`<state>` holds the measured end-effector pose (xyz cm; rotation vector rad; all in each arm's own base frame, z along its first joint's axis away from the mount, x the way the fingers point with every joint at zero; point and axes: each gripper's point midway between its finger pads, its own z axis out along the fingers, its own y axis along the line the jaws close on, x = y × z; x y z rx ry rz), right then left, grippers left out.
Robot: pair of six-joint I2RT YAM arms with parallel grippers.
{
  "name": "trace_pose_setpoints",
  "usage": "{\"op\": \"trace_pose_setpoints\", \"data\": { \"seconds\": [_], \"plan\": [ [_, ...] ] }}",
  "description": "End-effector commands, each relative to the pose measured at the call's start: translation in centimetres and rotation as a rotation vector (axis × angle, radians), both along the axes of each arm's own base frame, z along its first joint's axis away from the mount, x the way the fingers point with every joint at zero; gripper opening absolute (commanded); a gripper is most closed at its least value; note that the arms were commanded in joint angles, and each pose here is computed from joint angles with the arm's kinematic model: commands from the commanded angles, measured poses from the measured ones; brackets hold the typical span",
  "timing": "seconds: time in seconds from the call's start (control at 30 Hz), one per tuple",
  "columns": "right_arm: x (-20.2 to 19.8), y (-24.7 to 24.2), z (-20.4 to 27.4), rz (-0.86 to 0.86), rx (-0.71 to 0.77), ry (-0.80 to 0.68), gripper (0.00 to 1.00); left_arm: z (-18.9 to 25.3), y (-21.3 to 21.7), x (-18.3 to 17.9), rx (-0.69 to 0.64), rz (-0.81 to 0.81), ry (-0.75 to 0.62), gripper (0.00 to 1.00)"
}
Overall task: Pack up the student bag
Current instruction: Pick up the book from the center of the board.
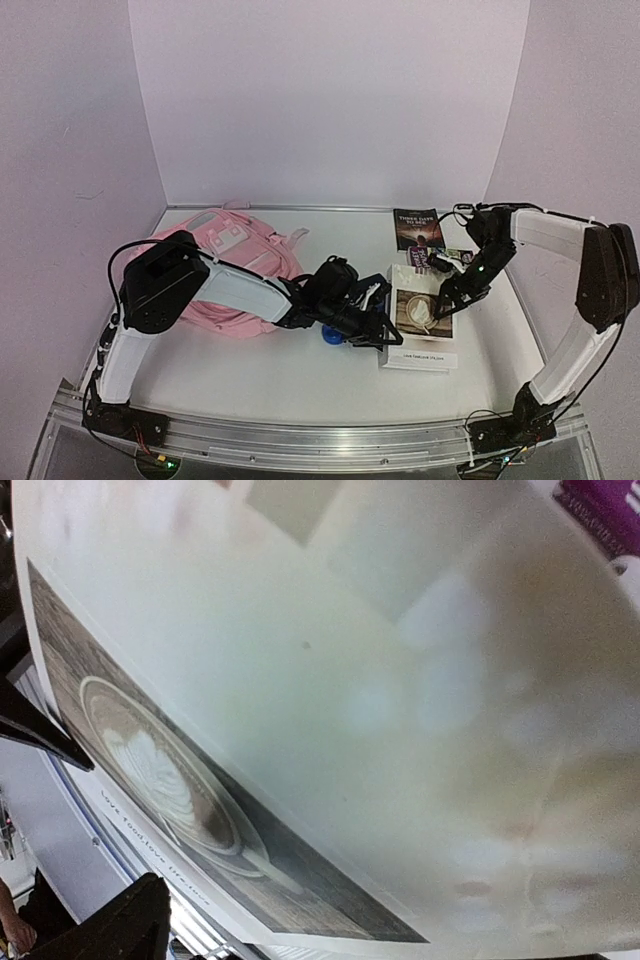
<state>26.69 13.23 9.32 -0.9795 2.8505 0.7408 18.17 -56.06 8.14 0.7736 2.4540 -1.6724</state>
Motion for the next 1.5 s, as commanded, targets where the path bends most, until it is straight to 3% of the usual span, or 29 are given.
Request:
{"op": "trace_pose_setpoints", "data": {
  "seconds": [0.0,0.2,0.33,0.57,0.97,1.47],
  "plan": [
    [1.5,1.7,6.0,-0.026,0.156,-0.111,0.98,7.5,0.4,1.5,-0.180,0.038,-0.129,0.21],
    [4.3,-0.5,12.2,-0.148,0.272,-0.249,0.98,11.1,3.3,2.8,-0.224,0.073,-0.209,0.10],
    [3.8,0.0,15.1,-0.143,0.364,-0.304,0.98,14.1,5.6,3.0,-0.253,0.065,-0.284,0.06],
    [0.8,2.6,17.3,-0.070,0.590,-0.255,0.98,18.3,8.2,1.2,-0.276,-0.020,-0.376,0.06],
    [-3.9,5.8,20.2,0.119,0.764,-0.208,0.98,20.8,9.6,-0.4,-0.334,-0.058,-0.393,0.06],
    [-1.8,6.1,21.6,0.041,0.863,-0.130,0.98,21.8,11.8,1.0,-0.390,-0.004,-0.389,0.04]
  ]
}}
